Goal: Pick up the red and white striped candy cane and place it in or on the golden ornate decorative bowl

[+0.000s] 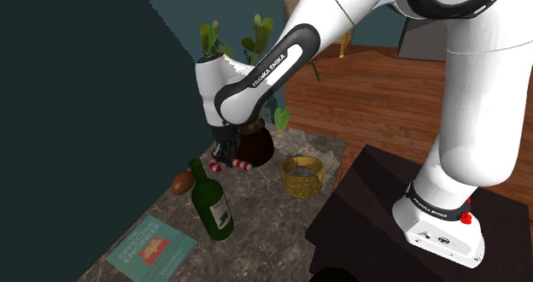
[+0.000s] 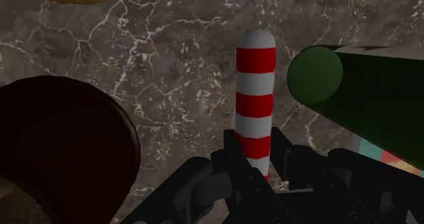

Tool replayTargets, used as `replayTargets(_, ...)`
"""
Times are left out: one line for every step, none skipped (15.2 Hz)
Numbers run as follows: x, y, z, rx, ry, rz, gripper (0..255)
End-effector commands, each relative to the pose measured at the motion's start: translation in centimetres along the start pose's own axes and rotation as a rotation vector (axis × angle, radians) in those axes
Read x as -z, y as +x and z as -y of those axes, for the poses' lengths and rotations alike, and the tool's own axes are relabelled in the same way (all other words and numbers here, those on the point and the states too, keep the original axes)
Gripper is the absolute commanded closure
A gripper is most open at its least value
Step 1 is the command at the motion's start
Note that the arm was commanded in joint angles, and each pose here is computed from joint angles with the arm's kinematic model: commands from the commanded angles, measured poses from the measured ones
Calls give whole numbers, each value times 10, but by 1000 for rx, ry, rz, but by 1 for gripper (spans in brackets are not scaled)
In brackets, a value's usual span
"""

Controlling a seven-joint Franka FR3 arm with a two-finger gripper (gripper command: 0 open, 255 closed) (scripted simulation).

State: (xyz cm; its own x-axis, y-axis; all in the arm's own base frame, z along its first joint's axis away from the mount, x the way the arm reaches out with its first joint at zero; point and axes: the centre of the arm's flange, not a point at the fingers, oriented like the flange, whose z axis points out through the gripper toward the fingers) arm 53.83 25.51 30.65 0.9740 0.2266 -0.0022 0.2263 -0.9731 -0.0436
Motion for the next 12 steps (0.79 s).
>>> replayTargets(3,-19,-16,0,0,0,255)
replayTargets(4,-28,-25,0,0,0,255)
replayTargets(5,-38,-34,0,0,0,255)
replayTargets(6,-48,-43,0,0,0,255)
replayTargets(7,-57,-52,0,0,0,255)
replayTargets(7,-67,-61,0,0,0,255)
replayTargets(8,-76,-70,0,0,0,255)
replayTargets(9,-86,-79,0,0,0,255)
replayTargets(10,-95,-88,0,0,0,255)
replayTargets(10,-105,-97,0,0,0,255)
replayTargets(11,-114,-106,0,0,0,255)
replayTargets(12,-124,-115,0,0,0,255)
